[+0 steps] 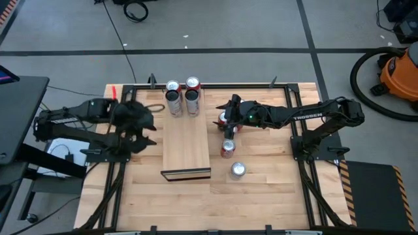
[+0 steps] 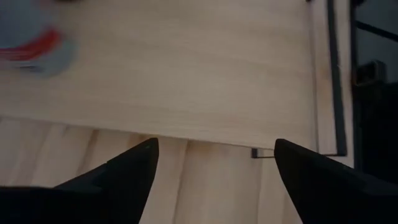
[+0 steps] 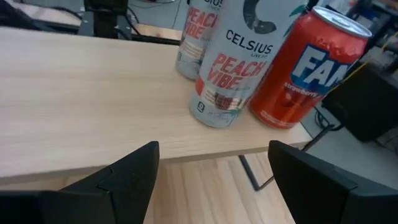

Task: Place canned beverage on shelf
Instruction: Put the bottom red-silver soda can on the shelf

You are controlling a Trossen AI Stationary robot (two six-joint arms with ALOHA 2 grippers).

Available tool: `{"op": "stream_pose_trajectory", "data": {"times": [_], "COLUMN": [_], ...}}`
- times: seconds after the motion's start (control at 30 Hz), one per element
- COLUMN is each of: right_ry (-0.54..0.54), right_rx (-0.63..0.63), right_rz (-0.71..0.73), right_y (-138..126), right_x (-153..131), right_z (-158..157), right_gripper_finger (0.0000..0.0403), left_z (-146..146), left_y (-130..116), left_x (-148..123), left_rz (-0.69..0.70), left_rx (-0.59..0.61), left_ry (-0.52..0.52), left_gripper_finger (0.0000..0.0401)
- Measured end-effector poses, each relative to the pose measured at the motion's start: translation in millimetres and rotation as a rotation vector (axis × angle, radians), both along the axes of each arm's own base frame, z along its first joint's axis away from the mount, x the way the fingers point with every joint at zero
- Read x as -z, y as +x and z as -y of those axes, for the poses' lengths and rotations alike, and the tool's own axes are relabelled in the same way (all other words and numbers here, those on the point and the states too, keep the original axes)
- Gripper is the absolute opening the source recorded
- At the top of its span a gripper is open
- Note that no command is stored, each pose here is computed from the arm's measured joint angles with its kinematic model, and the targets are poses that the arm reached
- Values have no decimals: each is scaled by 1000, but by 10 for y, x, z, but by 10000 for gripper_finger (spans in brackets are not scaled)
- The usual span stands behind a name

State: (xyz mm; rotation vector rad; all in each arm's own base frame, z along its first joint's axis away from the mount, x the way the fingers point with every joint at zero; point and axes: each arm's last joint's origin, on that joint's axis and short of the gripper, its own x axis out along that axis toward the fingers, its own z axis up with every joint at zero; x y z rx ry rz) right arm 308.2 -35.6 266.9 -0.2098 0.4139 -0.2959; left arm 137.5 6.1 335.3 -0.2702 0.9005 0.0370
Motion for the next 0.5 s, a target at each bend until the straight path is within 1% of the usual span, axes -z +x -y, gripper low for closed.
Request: {"op": "stream_pose_trajectory", "data": {"times": [0.1,0.17,0.27,0.33,0.4,0.5], "right_ry": [4,21,61,125,218,317], "right_rx": [47,84,103,106,83,64], "right_rz": [-6,-24,-122,-154,-182,-263], "right_y": [11,11,-21,-32,-48,-96], "right_x": [-49,-86,-64,-105,-131,-134], "right_z": [-33,-73,-151,-195,-259,-433], "right_gripper_finger": [312,312,312,312,312,312], "left_z": [77,122,175,195,209,218], "left_y": [35,47,70,77,90,87], "left_x": [105,183,261,316,360,407], "left_rz": [27,17,21,10,9,-8], "left_rx": [61,110,162,162,154,138], "left_ry": [4,18,48,76,108,147], "left_gripper_finger": [324,323,323,322,322,322]}}
